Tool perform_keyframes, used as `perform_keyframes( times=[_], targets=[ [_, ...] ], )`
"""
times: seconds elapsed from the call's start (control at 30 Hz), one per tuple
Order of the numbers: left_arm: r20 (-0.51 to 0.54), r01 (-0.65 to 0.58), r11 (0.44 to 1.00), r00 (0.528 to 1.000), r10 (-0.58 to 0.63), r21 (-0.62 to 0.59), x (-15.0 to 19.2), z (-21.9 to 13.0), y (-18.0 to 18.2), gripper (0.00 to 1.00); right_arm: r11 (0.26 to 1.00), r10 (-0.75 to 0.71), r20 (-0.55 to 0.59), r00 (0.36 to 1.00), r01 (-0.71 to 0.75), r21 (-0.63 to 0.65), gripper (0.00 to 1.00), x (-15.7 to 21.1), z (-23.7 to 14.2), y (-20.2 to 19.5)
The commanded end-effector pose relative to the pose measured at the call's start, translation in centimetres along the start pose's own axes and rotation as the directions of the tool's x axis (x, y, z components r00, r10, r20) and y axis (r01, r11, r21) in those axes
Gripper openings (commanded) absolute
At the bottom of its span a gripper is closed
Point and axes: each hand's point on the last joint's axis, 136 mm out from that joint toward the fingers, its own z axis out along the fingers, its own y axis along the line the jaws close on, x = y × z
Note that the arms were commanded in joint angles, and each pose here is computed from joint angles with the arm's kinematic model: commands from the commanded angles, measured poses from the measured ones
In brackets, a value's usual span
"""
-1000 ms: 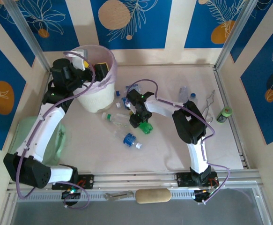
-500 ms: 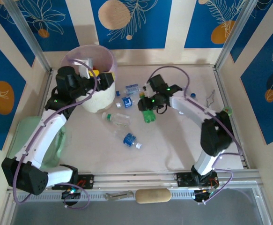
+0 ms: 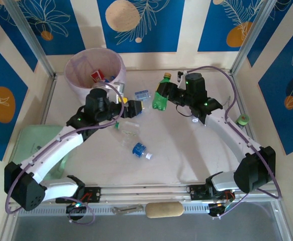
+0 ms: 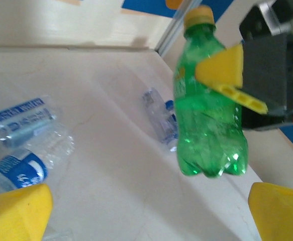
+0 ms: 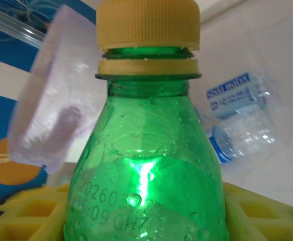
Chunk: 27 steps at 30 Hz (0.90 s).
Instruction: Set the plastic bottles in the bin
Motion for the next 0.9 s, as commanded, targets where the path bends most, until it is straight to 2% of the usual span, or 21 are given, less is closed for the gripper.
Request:
perform_keyframes(
  times=[0.0, 0.23, 0.43, 0.6, 0.73, 0.87],
  targets=[
    [0.001, -0.012, 0.998, 1.0, 0.012, 0.066, 0.4, 1.2, -1.6, 1.0, 0.994, 0.039, 0.075, 0.996, -0.03, -0.109, 0.48, -1.3, 0.0, 2.9],
    [-0.049, -0.057, 0.988, 0.997, 0.065, 0.145, 1.1, 2.9, -3.2, 0.97, 0.984, -0.019, 0.053, 0.998, 0.028, -0.174, 0.48, -0.1, 0.8, 6.0],
    [-0.058, -0.041, 0.981, 0.997, 0.052, 0.188, 0.9, 4.2, -3.8, 0.91, 0.975, -0.062, 0.039, 0.997, 0.069, -0.211, 0.48, 0.8, 0.9, 7.4],
    [-0.075, -0.02, 0.967, 0.996, 0.04, 0.252, 0.8, 5.4, -4.7, 0.91, 0.971, -0.126, 0.067, 0.99, 0.137, -0.195, 0.48, 1.4, 1.4, 7.5],
    [-0.087, -0.022, 0.955, 0.995, 0.05, 0.297, 0.9, 5.5, -5.5, 0.97, 0.975, -0.146, 0.082, 0.986, 0.157, -0.154, 0.48, 1.2, 2.1, 6.5],
    [-0.086, -0.041, 0.959, 0.994, 0.068, 0.28, 1.1, 5.4, -5.2, 0.96, 0.97, -0.135, 0.062, 0.989, 0.144, -0.194, 0.47, 1.2, 2.4, 6.7]
  ],
)
